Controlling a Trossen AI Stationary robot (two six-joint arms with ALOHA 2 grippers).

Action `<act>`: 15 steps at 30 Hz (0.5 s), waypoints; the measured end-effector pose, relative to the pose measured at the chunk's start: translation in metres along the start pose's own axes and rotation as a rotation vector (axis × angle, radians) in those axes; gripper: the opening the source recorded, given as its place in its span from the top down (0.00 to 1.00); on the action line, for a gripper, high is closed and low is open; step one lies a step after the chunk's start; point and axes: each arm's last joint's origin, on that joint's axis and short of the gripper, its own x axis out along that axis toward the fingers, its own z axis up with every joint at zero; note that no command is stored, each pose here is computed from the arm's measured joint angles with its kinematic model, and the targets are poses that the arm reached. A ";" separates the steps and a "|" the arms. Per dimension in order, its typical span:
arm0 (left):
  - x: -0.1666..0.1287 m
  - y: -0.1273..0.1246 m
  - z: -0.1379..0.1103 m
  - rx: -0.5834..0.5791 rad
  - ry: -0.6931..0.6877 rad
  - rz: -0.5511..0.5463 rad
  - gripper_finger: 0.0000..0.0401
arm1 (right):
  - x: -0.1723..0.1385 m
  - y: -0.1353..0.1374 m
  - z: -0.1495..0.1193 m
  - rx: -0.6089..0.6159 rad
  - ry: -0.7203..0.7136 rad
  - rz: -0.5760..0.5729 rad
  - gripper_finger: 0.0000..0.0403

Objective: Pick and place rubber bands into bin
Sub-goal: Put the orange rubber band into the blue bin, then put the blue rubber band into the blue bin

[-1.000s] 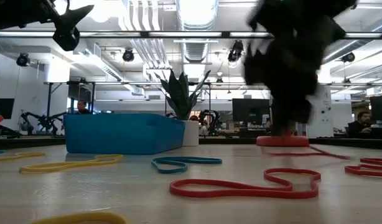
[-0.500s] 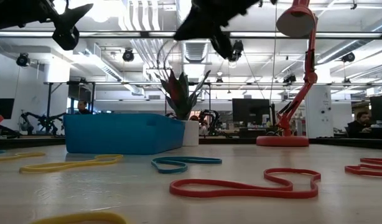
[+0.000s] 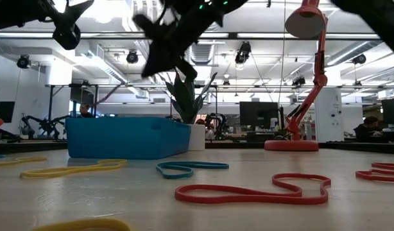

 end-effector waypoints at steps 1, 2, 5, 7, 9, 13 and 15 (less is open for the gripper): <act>-0.001 -0.001 0.000 0.000 0.000 -0.012 0.40 | 0.005 -0.002 -0.001 -0.028 0.044 -0.032 0.95; -0.001 -0.001 0.001 0.001 -0.001 -0.019 0.40 | 0.009 -0.002 -0.002 -0.056 0.080 -0.054 0.94; -0.003 -0.002 0.002 0.003 -0.015 -0.032 0.40 | 0.016 0.001 -0.005 -0.122 0.172 -0.093 0.87; -0.004 -0.003 0.004 0.004 -0.030 -0.040 0.40 | 0.016 0.006 -0.005 -0.160 0.205 -0.101 0.81; -0.005 -0.004 0.006 0.007 -0.055 -0.053 0.40 | 0.012 0.011 -0.006 -0.214 0.219 -0.118 0.75; -0.005 -0.011 0.017 0.018 -0.175 -0.119 0.40 | -0.005 0.024 -0.008 -0.385 0.215 -0.202 0.64; -0.006 -0.015 0.024 0.028 -0.243 -0.170 0.40 | -0.017 0.030 -0.009 -0.443 0.217 -0.225 0.60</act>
